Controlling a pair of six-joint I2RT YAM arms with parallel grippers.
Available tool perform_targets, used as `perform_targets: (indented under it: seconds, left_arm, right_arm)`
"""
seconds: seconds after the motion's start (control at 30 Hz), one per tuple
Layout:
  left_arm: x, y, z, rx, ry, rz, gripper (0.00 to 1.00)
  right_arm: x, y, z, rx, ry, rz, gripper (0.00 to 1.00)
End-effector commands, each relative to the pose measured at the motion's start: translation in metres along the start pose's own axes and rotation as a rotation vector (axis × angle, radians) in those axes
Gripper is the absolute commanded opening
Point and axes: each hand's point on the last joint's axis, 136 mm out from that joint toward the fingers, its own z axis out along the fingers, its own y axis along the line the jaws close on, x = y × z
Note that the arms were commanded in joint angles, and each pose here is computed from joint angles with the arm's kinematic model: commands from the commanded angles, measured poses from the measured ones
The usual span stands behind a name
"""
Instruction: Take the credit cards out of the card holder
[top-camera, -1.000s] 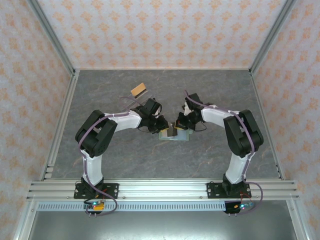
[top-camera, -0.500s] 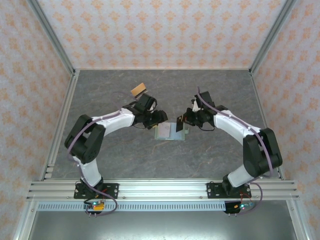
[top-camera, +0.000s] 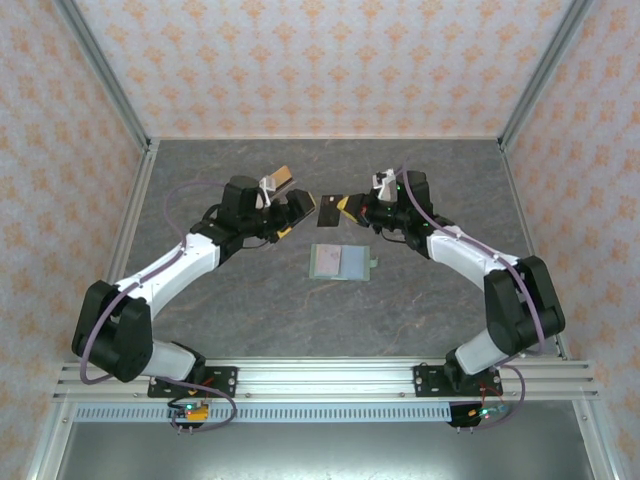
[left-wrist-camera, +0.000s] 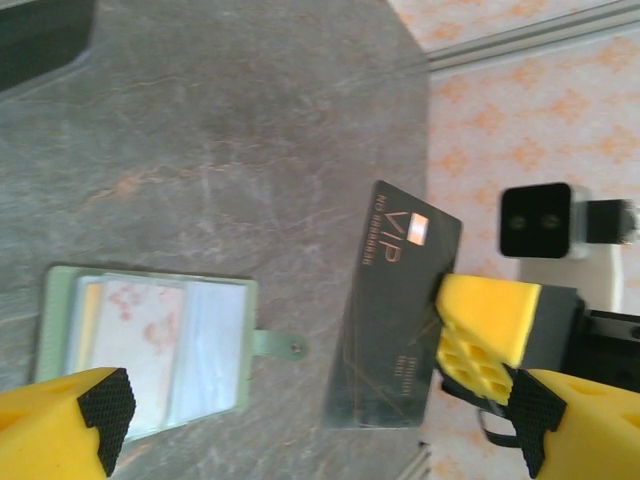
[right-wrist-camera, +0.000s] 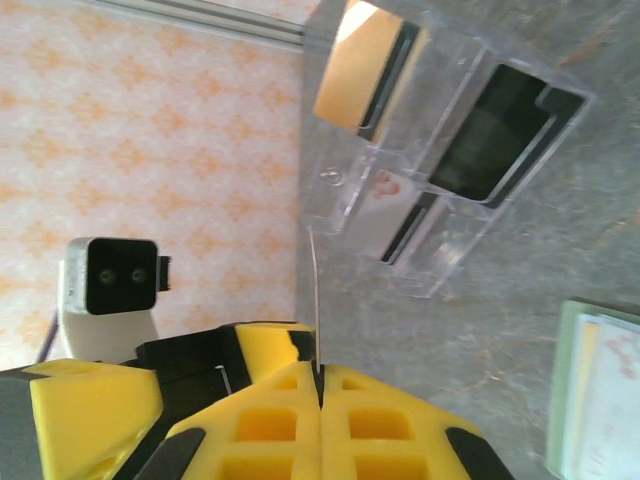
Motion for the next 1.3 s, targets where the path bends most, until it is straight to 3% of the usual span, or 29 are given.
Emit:
perform_targets:
  seconds: [0.0, 0.2, 0.37, 0.6, 0.9, 0.97, 1.03, 1.1, 1.27]
  left_arm:
    - [-0.002, -0.032, -0.003, 0.146, 0.036, 0.005, 1.0]
    - [-0.008, -0.05, -0.004, 0.201, 0.043, 0.013, 0.98]
    - [-0.015, -0.065, -0.006, 0.265, 0.02, -0.011, 0.71]
    - [-0.019, -0.081, -0.005, 0.348, 0.028, -0.036, 0.41]
    - [-0.015, -0.073, -0.008, 0.279, 0.036, 0.042, 0.0]
    - [-0.014, -0.065, -0.009, 0.218, 0.031, 0.088, 0.0]
    - [-0.015, -0.051, -0.01, 0.121, 0.021, 0.173, 0.0]
    - [-0.018, -0.03, -0.013, -0.023, 0.016, 0.27, 0.0]
    - [-0.035, 0.009, -0.025, -0.329, 0.033, 0.545, 0.0]
  right_arm:
    - [-0.008, 0.042, -0.002, -0.182, -0.01, -0.004, 0.0]
    - [-0.013, 0.052, -0.001, -0.245, -0.017, 0.037, 0.0]
    - [-0.016, 0.055, 0.0, -0.263, -0.023, 0.066, 0.0]
    - [-0.018, 0.06, -0.002, -0.295, -0.035, 0.079, 0.0]
    - [-0.016, 0.061, -0.004, -0.273, -0.034, 0.058, 0.0]
    - [-0.014, 0.053, -0.005, -0.209, -0.035, 0.038, 0.14]
    - [-0.013, 0.037, -0.009, -0.094, -0.054, -0.003, 0.43]
    - [-0.011, 0.026, -0.016, 0.011, -0.067, -0.053, 0.63]
    - [-0.009, 0.003, -0.031, 0.204, -0.074, -0.132, 0.86]
